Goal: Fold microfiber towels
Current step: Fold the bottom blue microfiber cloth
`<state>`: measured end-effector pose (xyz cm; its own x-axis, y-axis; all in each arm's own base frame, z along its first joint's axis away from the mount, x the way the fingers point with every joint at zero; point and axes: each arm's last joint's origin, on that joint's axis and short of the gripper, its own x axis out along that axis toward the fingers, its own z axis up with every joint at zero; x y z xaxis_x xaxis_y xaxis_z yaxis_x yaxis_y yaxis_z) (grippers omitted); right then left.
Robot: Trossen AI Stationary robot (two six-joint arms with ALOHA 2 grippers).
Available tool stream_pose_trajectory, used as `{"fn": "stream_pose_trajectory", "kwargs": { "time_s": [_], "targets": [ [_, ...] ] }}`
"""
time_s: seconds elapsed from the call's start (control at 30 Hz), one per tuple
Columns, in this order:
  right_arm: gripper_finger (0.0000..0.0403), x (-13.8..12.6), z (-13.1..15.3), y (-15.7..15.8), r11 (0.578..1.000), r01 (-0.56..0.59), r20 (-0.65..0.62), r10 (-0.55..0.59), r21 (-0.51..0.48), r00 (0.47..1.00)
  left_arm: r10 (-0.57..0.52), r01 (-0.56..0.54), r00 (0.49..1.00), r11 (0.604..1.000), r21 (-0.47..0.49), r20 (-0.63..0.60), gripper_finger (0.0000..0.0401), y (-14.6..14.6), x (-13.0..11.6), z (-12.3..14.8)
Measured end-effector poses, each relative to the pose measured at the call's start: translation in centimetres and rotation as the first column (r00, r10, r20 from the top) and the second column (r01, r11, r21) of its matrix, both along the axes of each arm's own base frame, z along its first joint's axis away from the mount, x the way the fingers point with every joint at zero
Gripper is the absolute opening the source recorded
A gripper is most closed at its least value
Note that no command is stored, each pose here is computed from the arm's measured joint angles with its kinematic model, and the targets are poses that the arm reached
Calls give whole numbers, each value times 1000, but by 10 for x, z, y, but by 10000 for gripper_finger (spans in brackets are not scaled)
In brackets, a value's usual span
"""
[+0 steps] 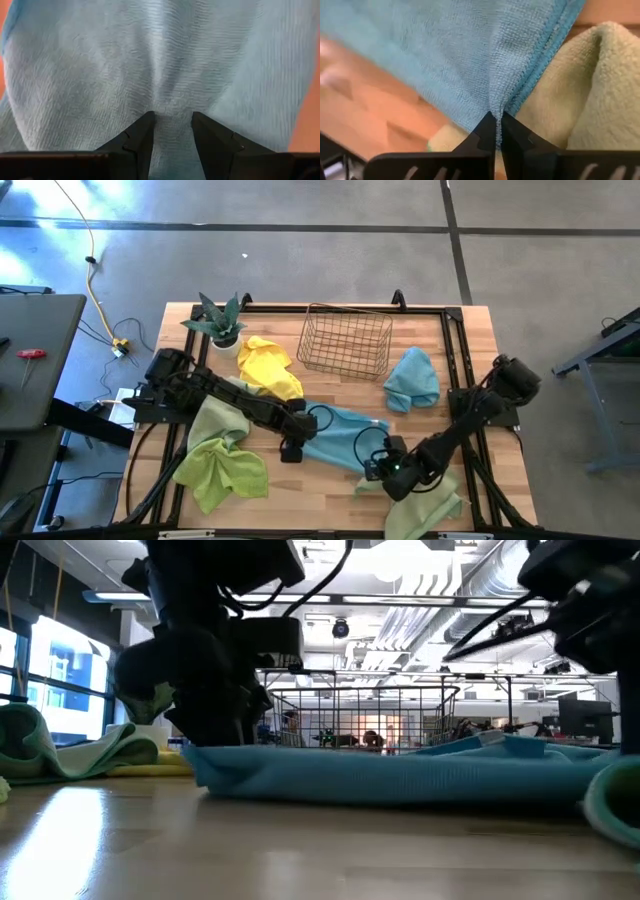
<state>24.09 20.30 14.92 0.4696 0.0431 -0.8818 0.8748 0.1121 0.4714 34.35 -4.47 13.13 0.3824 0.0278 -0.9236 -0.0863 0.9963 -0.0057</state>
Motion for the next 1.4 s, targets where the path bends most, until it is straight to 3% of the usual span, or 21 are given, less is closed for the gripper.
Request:
{"fn": "stream_pose_trajectory", "kwargs": {
  "time_s": [0.43,0.7,0.87,1.0,1.13,1.27,1.4],
  "targets": [
    [17,-5,19,6,996,-75,76,71,41,995,3,-4,1000,1000,-27,-1,126,5,1,0],
    [106,-3,19,3,988,-151,61,150,9,987,-37,38,999,994,-107,7,126,2,2,2],
    [156,-8,31,-3,967,-254,39,254,7,967,-72,83,995,985,-154,73,126,-5,6,24],
    [164,-16,48,-11,940,-333,59,337,-75,940,-122,154,971,977,-146,205,126,-18,14,47],
    [165,-20,55,-17,886,-412,53,431,-213,901,-173,234,915,964,-130,366,126,-39,23,58],
    [165,-13,50,-25,855,-399,26,431,-330,902,-90,165,913,974,-157,399,126,-52,23,61],
    [165,5,41,-41,795,-428,-30,462,-430,887,25,66,925,972,-226,379,126,-59,18,64]
  ]
}}
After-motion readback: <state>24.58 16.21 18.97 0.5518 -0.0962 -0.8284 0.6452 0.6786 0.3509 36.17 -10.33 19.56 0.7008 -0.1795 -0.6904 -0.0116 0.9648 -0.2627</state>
